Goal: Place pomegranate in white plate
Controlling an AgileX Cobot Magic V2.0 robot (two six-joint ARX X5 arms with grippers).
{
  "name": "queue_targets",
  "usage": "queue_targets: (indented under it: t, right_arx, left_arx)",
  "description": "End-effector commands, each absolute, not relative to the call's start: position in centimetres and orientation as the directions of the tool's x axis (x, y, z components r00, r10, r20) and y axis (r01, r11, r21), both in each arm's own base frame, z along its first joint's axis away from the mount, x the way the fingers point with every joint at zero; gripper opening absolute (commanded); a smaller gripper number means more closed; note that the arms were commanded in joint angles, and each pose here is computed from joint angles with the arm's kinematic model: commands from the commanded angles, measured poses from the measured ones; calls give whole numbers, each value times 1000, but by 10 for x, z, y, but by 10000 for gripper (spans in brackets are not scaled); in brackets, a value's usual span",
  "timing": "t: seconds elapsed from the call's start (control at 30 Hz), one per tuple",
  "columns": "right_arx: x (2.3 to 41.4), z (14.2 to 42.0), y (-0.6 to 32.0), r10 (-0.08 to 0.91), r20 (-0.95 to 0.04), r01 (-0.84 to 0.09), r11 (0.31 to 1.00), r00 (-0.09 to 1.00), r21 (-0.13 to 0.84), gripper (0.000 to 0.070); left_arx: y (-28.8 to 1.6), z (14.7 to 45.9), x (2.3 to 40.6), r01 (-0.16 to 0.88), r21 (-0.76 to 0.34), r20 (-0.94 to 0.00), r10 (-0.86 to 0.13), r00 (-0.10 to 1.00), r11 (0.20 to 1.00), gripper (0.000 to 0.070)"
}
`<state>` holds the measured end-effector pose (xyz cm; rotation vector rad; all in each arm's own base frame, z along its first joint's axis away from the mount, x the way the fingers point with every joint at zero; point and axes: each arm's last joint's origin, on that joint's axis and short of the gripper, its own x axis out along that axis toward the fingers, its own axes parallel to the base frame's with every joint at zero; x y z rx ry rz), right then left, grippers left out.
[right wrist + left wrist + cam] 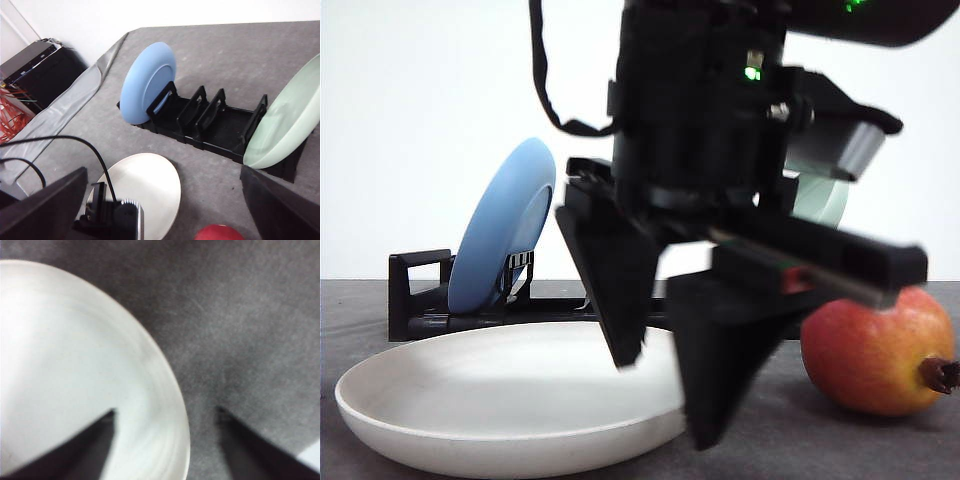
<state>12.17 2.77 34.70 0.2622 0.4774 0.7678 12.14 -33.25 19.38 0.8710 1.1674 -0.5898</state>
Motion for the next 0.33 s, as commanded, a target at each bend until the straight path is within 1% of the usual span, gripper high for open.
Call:
queue_targets:
  t: [0.0,0.17,0.3]
  right_arx:
    - [122,351,29,726,-304,-617,686,617,386,621]
    - [123,350,31,734,-316,-620,678,602,394,621]
    - [129,340,34,737,-387,-587,676,554,447,622]
  left_arx:
    - [-333,205,116,769,254,-949,-1,315,586,573]
    - [-319,241,111,747,218,-936,-81,342,627,574]
    - [-300,279,105,733,169,-907,-187,377,659,573]
